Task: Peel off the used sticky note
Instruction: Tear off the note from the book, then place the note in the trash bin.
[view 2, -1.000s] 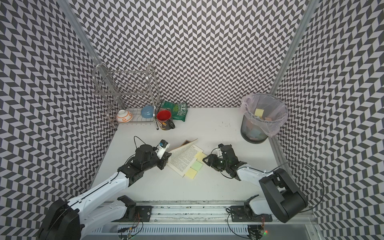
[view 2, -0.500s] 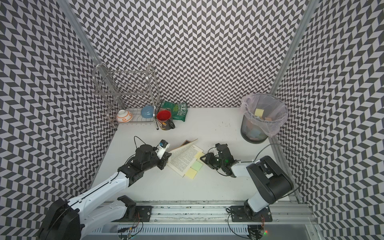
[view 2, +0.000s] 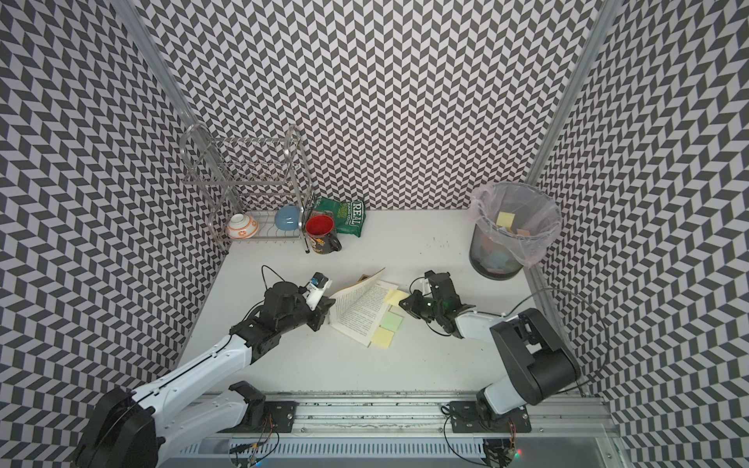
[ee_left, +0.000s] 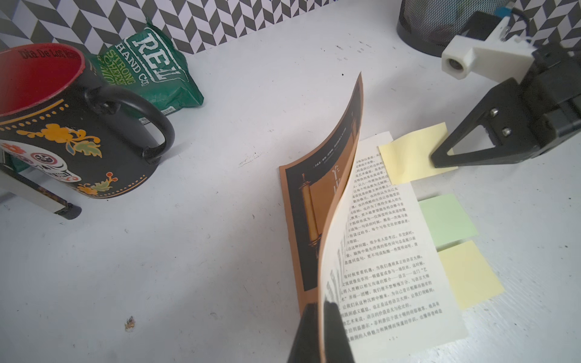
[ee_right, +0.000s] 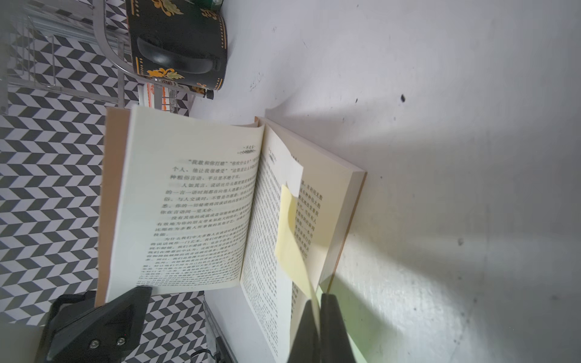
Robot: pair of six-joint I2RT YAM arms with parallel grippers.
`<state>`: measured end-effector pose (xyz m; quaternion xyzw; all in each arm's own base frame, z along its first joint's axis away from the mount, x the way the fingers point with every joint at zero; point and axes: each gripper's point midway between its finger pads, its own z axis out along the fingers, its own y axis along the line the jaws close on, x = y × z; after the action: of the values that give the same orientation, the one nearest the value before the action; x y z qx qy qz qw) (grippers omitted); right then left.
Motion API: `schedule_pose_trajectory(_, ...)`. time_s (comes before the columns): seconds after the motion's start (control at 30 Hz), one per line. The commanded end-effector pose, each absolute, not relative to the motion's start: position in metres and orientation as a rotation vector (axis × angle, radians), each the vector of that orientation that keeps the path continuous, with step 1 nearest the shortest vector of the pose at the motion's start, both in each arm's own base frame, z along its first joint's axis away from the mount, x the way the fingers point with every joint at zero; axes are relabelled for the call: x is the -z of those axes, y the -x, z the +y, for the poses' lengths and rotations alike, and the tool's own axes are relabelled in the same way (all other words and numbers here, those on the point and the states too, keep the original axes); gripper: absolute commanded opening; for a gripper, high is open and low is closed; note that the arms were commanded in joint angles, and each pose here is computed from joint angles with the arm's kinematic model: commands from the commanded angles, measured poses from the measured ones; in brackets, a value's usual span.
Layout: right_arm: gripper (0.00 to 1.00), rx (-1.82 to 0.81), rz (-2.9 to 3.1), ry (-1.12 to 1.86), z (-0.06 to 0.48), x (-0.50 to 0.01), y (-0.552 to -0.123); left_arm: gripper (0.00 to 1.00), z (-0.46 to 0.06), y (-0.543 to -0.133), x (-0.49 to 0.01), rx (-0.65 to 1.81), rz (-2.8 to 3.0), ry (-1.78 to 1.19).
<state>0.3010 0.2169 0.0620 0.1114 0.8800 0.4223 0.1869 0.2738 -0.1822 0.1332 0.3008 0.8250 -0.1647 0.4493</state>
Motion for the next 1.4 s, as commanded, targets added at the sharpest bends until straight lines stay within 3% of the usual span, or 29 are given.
schedule_pose_trajectory(0.0,0.00,-1.136,2.474,-0.207,0.207,-0.072,-0.303,0.00,-0.180,-0.281,-0.145,0.385,2.026,-0.713)
schedule_pose_trajectory(0.3,0.00,-1.056,2.441,-0.118,0.187,-0.108,-0.305,0.00,-0.180,-0.281,-0.147,0.388,2.019,-0.717)
schedule_pose_trajectory(0.6,0.00,-0.847,2.131,-0.144,0.149,-0.265,-0.339,0.00,-0.181,-0.279,-0.147,0.396,2.014,-0.730)
schedule_pose_trajectory(0.9,0.00,-0.481,1.865,-0.407,0.035,-0.383,-0.394,0.00,-0.181,-0.278,-0.148,0.397,2.010,-0.734)
schedule_pose_trajectory(1.13,0.00,-0.206,1.868,-0.600,-0.061,-0.385,-0.446,0.00,-0.181,-0.278,-0.148,0.395,2.009,-0.732)
schedule_pose_trajectory(1.37,0.09,-0.025,1.918,-0.658,-0.101,-0.366,-0.491,0.00,-0.182,-0.277,-0.150,0.401,1.999,-0.734)
